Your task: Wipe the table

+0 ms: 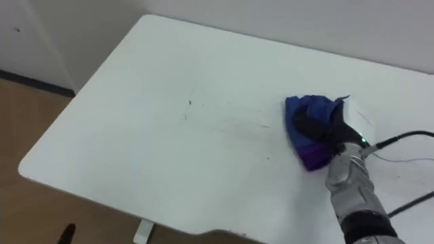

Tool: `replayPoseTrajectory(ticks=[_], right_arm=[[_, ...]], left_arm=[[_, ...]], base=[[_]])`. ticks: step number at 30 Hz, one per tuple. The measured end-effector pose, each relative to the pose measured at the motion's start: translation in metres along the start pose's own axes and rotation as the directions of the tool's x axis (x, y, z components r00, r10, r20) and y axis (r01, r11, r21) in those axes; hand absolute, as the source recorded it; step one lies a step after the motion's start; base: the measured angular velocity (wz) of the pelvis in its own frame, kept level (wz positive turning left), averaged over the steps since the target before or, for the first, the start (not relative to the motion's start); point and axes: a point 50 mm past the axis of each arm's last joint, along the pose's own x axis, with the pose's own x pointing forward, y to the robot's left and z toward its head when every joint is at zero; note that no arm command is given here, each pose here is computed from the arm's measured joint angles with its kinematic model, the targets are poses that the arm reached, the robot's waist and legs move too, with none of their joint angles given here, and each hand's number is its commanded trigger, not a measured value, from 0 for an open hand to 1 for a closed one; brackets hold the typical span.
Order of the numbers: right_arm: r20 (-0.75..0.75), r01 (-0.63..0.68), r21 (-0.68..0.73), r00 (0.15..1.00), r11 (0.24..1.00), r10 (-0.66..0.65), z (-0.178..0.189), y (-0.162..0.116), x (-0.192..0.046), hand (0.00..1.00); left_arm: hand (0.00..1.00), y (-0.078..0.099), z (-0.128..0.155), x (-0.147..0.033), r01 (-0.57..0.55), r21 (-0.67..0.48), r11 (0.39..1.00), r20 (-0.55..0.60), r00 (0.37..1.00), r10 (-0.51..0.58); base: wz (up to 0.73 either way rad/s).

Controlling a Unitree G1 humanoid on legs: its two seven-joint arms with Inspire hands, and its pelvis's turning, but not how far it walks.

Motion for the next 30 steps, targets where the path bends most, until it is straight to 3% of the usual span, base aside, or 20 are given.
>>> replayPoseTrajectory(ticks=[2, 7, 12, 15, 17, 18, 20, 23, 26, 28, 29, 30], right_arm=[[-0.177, 0.048, 0.022, 0.983, 0.999, -0.043, -0.060, -0.007, -0.022, 1.00], [-0.419, 0.147, 0.059, 0.901, 0.987, -0.109, -0.126, -0.033, -0.047, 1.00], [-0.387, 0.180, 0.037, 0.909, 0.983, -0.152, -0.108, -0.036, -0.035, 1.00], [-0.284, 0.146, 0.026, 0.950, 0.989, -0.133, -0.056, -0.026, -0.013, 1.00], [-0.057, 0.054, -0.020, 0.997, 0.998, -0.055, 0.012, -0.011, -0.001, 1.00], [0.145, -0.016, -0.067, 0.989, 0.998, 0.026, 0.071, 0.005, -0.001, 1.00], [0.445, -0.046, -0.190, 0.886, 0.981, 0.127, 0.160, 0.015, -0.008, 1.00], [0.550, -0.017, -0.208, 0.825, 0.978, 0.132, 0.195, 0.005, -0.009, 1.00], [0.495, -0.048, -0.220, 0.855, 0.974, 0.154, 0.173, 0.011, -0.005, 1.00], [0.292, -0.149, -0.224, 0.932, 0.963, 0.212, 0.092, 0.028, -0.004, 1.00], [0.253, -0.136, -0.106, 0.954, 0.985, 0.158, 0.062, 0.025, -0.009, 1.00], [0.229, -0.131, -0.084, 0.962, 0.988, 0.147, 0.050, 0.023, -0.011, 1.00]], left_arm=[[0.00, 0.012, -0.010, -0.002, -0.045, -0.011, 0.999, -0.022, 0.999, 0.044], [0.00, 0.020, -0.017, -0.003, -0.076, -0.019, 0.997, -0.042, 0.996, 0.075], [0.00, 0.013, -0.005, 0.000, -0.062, 0.010, 0.998, -0.005, 0.998, 0.062], [0.00, -0.004, 0.003, 0.001, -0.006, 0.054, 0.999, 0.014, 1.000, 0.006], [0.00, -0.011, 0.004, 0.002, 0.023, 0.077, 0.997, 0.004, 1.000, -0.024], [0.00, -0.014, 0.006, 0.005, 0.039, 0.078, 0.996, -0.009, 0.999, -0.038], [0.00, -0.021, 0.015, 0.007, 0.074, 0.088, 0.993, -0.004, 0.997, -0.074], [0.00, -0.018, 0.009, 0.005, 0.071, 0.103, 0.992, -0.012, 0.997, -0.070], [0.00, -0.010, -0.024, -0.003, 0.068, 0.112, 0.991, -0.104, 0.993, -0.056], [0.00, -0.001, -0.040, -0.008, 0.052, 0.133, 0.990, -0.141, 0.990, -0.033], [0.00, 0.006, -0.046, -0.009, 0.031, 0.135, 0.990, -0.155, 0.988, -0.009], [0.00, 0.010, -0.050, -0.011, 0.017, 0.131, 0.991, -0.165, 0.986, 0.005]], base=[[0.23], [0.00], [-0.25], [-0.71], [-0.67], [-0.30], [0.15], [0.63], [0.62], [1.03], [0.82], [0.44]])
